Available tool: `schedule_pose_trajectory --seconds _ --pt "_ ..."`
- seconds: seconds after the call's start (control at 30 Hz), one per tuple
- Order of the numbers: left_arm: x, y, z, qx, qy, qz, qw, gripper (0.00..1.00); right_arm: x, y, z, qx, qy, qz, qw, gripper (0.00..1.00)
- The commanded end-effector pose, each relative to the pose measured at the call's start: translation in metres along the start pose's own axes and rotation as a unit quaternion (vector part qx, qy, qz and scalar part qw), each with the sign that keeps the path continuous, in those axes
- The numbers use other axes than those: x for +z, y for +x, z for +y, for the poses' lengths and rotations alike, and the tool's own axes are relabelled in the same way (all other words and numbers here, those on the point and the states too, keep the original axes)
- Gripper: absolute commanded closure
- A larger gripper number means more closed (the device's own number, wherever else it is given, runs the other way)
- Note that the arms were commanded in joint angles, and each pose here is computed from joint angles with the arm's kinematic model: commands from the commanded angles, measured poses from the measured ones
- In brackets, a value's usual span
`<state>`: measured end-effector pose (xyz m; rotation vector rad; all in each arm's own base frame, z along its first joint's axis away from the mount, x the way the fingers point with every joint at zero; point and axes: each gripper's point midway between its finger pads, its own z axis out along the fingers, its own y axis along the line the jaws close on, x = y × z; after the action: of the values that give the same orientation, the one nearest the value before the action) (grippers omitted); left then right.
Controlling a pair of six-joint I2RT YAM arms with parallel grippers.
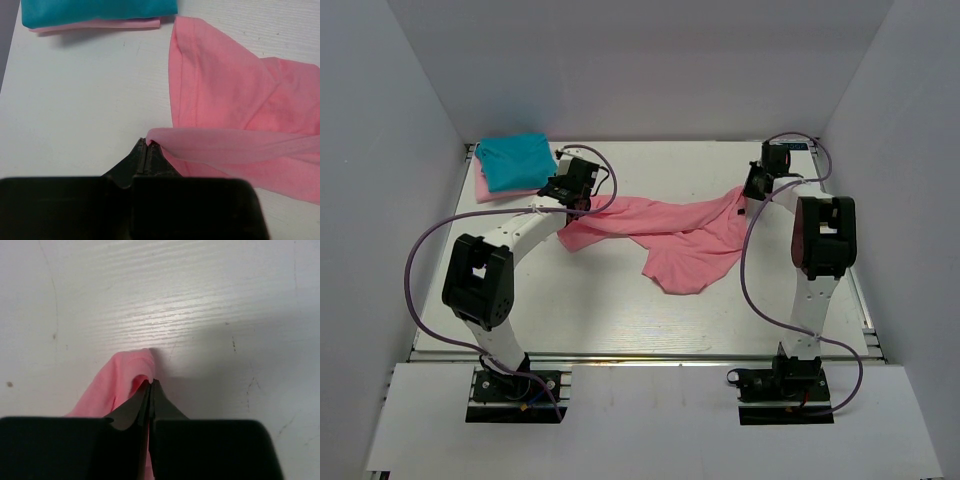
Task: Fold and stack the t-shirts
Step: Flatten out the tshirt
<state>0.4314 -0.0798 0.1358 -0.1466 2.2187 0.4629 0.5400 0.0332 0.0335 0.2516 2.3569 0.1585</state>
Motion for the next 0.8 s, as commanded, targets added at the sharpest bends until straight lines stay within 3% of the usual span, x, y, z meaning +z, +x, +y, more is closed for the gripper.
schedule_pose_trajectory --seconds 0.0,0.07,0.23,0.27,0.3,0.37,0.47,0.53,0.57,0.63,0.77 --pt "-0.007 -0.018 0.005 -0.015 0.005 -0.024 1.0 1.0 -0.006 -0.035 0.009 -0.018 -0.029 -0.049 0.998 1.0" --pt "-0.011 -0.027 0.008 -0.017 0.003 -0.034 0.999 1.0 -0.009 -0.029 0.013 -0.022 -0.043 -0.048 0.998 1.0" --pt "-0.037 -0.068 0.024 -0.052 0.003 -0.087 0.995 1.0 -0.062 -0.078 0.023 -0.05 -0.053 -0.136 0.988 1.0" --pt "-0.042 -0.074 0.027 -0.053 0.005 -0.096 0.994 1.0 -0.066 -0.071 0.021 -0.057 -0.053 -0.137 0.988 1.0" --pt "-0.046 -0.077 0.03 -0.057 0.006 -0.101 0.993 1.0 -0.096 -0.094 0.021 -0.062 -0.043 -0.176 0.982 1.0" --pt "-0.062 -0.095 0.038 -0.066 0.016 -0.126 0.99 1.0 -0.113 -0.103 0.016 -0.067 -0.028 -0.199 0.977 1.0" --pt "-0.091 -0.122 0.056 -0.089 0.024 -0.172 0.981 1.0 -0.19 -0.138 0.015 -0.071 -0.016 -0.282 0.957 1.0" --pt "-0.109 -0.138 0.069 -0.102 0.028 -0.199 0.974 1.0 -0.212 -0.143 0.012 -0.075 -0.004 -0.301 0.951 1.0" --pt "-0.118 -0.146 0.075 -0.104 0.028 -0.214 0.971 1.0 -0.252 -0.157 0.014 -0.073 -0.002 -0.34 0.938 1.0" --pt "-0.148 -0.164 0.096 -0.125 0.032 -0.252 0.959 1.0 -0.273 -0.161 0.008 -0.073 0.013 -0.358 0.931 1.0" --pt "-0.195 -0.185 0.13 -0.15 0.045 -0.31 0.938 1.0 -0.361 -0.179 0.003 -0.07 0.029 -0.438 0.896 1.0"
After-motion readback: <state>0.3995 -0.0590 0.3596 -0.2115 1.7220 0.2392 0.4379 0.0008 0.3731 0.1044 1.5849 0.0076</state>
